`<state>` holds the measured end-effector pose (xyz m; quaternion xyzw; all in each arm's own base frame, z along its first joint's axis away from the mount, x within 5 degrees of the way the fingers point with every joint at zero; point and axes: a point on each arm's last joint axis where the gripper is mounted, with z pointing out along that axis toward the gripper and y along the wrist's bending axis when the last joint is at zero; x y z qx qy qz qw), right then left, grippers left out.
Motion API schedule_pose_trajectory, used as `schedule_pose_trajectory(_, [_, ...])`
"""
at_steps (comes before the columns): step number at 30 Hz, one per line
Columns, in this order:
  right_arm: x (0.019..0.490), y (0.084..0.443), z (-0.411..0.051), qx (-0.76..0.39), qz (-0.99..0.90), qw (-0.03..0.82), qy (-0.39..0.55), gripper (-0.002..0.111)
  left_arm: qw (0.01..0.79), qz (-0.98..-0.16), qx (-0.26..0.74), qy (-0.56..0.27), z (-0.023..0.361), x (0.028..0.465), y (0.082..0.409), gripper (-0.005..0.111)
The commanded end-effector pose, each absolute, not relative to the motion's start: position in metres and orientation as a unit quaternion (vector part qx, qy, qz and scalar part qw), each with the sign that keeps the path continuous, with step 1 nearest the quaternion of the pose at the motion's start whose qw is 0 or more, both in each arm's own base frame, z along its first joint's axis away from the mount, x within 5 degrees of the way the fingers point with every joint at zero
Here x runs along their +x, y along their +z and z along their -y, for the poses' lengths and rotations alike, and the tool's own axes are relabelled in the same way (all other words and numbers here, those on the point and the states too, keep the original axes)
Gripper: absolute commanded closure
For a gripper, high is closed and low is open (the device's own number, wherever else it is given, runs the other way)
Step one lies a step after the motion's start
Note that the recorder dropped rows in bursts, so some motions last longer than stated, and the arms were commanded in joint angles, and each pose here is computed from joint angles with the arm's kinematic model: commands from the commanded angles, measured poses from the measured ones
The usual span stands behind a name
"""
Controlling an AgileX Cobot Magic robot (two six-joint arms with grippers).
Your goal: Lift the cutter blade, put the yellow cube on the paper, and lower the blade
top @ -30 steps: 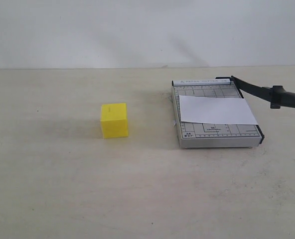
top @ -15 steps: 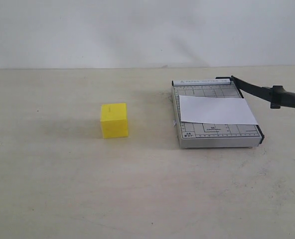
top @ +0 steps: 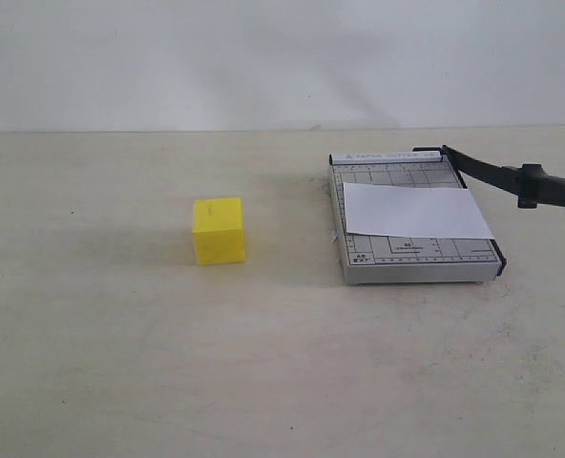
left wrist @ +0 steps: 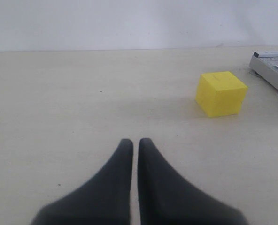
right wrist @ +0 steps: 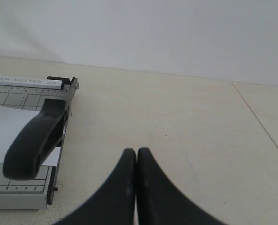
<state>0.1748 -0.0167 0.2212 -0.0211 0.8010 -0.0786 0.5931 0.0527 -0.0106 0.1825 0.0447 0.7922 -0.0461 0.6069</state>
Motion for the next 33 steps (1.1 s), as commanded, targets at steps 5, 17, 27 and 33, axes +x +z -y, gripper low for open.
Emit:
schedule_pose_trajectory(5, [0.172,0.215,0.018,-0.001,-0.819,0.569,-0.069,0.108,0.608,-0.79,0.075,-0.014,0.009,0.053,0.182,0.102])
schedule_pose_trajectory(17, [0.164,0.197,0.015,0.047,-0.878,0.476,-0.02,0.108,0.66,-0.719,-0.102,-0.191,0.012,0.055,0.2,0.102])
schedule_pose_trajectory(27, [0.159,0.19,0.014,0.034,-0.9,0.435,-0.021,0.108,0.725,-0.603,-0.239,-0.234,-0.007,0.055,0.22,0.102])
schedule_pose_trajectory(33, [0.159,0.189,0.014,-0.036,-0.901,0.429,-0.053,0.108,0.707,-0.686,-0.065,-0.16,0.011,0.059,0.277,0.102])
